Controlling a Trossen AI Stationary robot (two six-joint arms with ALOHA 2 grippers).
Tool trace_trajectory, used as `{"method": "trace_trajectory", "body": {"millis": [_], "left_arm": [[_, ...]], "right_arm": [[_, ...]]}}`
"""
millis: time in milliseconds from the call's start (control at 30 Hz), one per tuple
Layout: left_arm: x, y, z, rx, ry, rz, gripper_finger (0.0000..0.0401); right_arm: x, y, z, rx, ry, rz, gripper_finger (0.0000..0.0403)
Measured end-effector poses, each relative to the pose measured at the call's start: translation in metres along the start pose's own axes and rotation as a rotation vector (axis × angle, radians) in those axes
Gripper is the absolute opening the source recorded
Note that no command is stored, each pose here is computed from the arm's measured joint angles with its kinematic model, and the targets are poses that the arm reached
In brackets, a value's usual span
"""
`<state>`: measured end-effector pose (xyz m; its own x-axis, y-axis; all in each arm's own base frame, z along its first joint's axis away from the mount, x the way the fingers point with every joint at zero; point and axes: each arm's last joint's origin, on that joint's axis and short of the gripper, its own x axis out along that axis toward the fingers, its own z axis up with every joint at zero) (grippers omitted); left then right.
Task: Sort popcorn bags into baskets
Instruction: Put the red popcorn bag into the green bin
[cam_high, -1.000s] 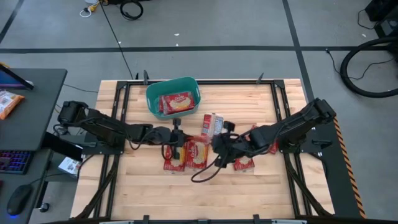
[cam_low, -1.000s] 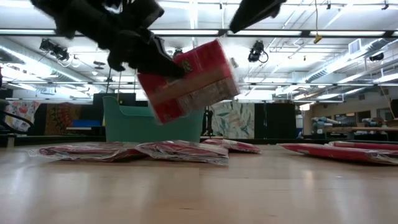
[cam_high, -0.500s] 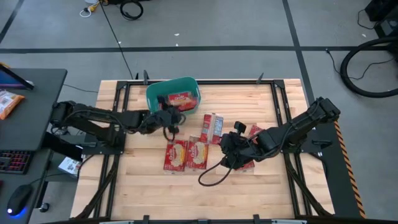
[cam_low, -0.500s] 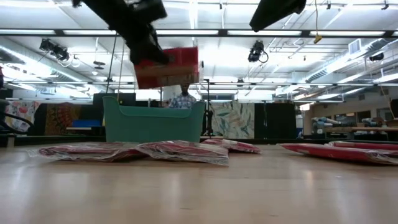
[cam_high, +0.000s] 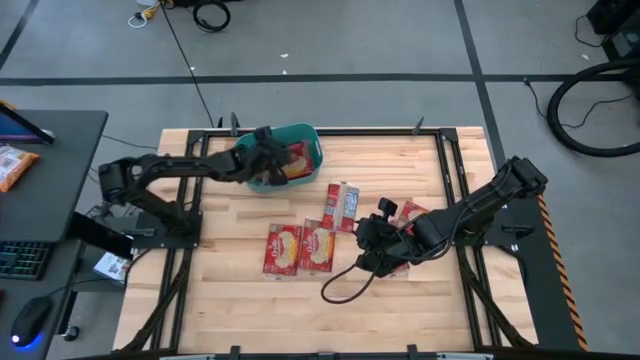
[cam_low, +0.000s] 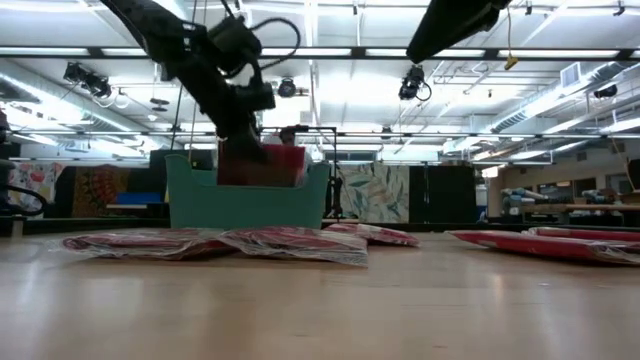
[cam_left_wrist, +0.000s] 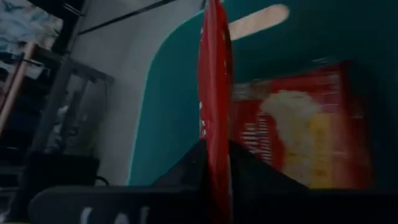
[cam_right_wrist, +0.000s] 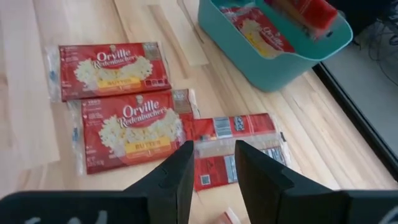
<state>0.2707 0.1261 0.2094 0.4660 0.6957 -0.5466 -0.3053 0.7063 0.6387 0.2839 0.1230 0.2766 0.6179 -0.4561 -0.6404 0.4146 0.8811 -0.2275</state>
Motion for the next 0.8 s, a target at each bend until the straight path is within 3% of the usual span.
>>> {"method": "trace_trajectory", "body": {"millis": [233, 367, 500, 567, 800], "left_arm": [[0.005, -0.011, 0.001, 0.074, 0.025, 0.003, 0.0153], [-0.01, -0.02, 0.009, 0.09, -0.01, -0.006, 0.0211], [-0.032, -0.028, 0.02, 0.108, -0.093, -0.039, 0.0233], [-0.044, -0.034, 0.025, 0.119, -0.158, -0.096, 0.0234], [-0.066, -0.067, 0.038, 0.091, -0.365, -0.475, 0.022]], "right_arm": [[0.0, 0.0, 0.0, -0.005, -0.003, 0.002, 0.0121], [0.0, 0.0, 0.0, -0.006, -0.002, 0.002, 0.0121], [0.0, 0.0, 0.001, -0.002, -0.005, 0.002, 0.0121], [0.0, 0.0, 0.001, -0.001, -0.005, 0.002, 0.0121], [0.013, -0.004, -0.01, -0.006, 0.024, -0.029, 0.0121]]}}
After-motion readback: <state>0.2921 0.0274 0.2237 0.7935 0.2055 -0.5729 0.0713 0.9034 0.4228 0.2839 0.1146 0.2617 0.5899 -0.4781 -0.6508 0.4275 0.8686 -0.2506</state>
